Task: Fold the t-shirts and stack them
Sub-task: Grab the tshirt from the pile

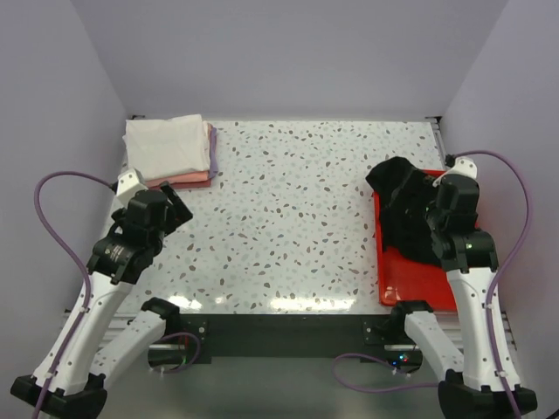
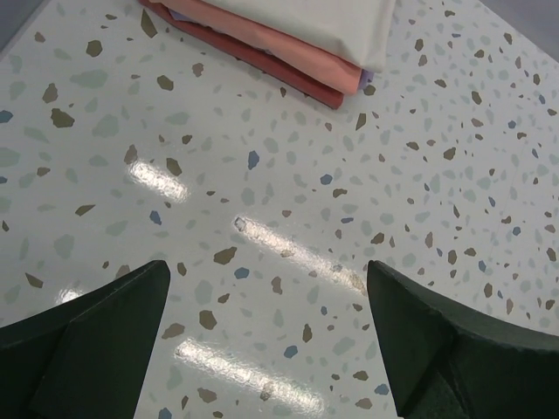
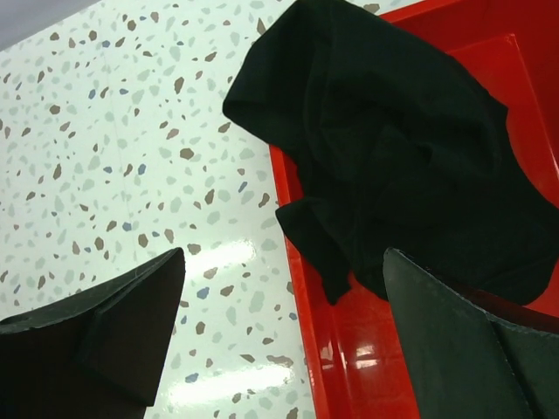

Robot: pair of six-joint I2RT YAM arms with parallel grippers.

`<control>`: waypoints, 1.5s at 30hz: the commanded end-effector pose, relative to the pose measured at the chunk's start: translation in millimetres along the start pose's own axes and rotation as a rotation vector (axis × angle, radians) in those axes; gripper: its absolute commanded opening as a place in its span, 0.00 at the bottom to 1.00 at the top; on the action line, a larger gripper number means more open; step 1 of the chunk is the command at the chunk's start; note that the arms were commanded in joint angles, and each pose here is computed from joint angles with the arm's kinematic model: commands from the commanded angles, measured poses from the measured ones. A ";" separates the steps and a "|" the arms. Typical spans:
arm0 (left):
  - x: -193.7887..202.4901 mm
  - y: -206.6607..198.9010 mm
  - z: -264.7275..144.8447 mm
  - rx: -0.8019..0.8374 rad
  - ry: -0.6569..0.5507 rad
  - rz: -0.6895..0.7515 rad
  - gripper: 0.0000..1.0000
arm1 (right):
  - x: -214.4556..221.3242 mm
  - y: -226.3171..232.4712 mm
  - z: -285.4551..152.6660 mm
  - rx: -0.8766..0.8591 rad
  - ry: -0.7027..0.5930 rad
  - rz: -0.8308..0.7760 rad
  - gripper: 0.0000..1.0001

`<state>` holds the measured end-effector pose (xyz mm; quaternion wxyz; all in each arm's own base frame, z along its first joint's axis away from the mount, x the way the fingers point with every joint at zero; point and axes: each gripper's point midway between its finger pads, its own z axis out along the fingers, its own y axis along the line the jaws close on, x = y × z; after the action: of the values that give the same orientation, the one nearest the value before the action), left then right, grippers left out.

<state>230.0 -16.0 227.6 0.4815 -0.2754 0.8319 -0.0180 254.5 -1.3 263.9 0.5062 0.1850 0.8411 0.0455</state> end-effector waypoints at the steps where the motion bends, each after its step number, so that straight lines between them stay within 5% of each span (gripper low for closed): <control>1: -12.9 2.8 -3.6 -0.029 -0.041 -0.042 1.00 | -5.4 7.3 8.4 -0.026 -0.010 0.005 0.99; 25: -7.7 -3.9 17.4 -0.047 -0.045 -0.024 1.00 | 61.3 -46.8 180.9 0.284 0.332 0.057 0.99; 40: 4.5 -10.4 25.3 -0.022 -0.004 -0.010 1.00 | 93.1 -69.3 207.4 0.300 0.334 0.086 0.99; 42: 5.3 -11.1 25.1 -0.017 -0.001 -0.009 1.00 | 97.9 -72.5 209.9 0.304 0.344 0.090 0.95; 45: 5.9 -10.4 24.0 -0.015 0.001 -0.009 1.00 | 104.0 -70.7 212.7 0.280 0.366 0.102 0.72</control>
<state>247.3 -21.3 210.0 0.4670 -0.2812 0.8383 -0.0062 366.4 -53.5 57.3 0.2964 0.2807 0.9124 -0.0287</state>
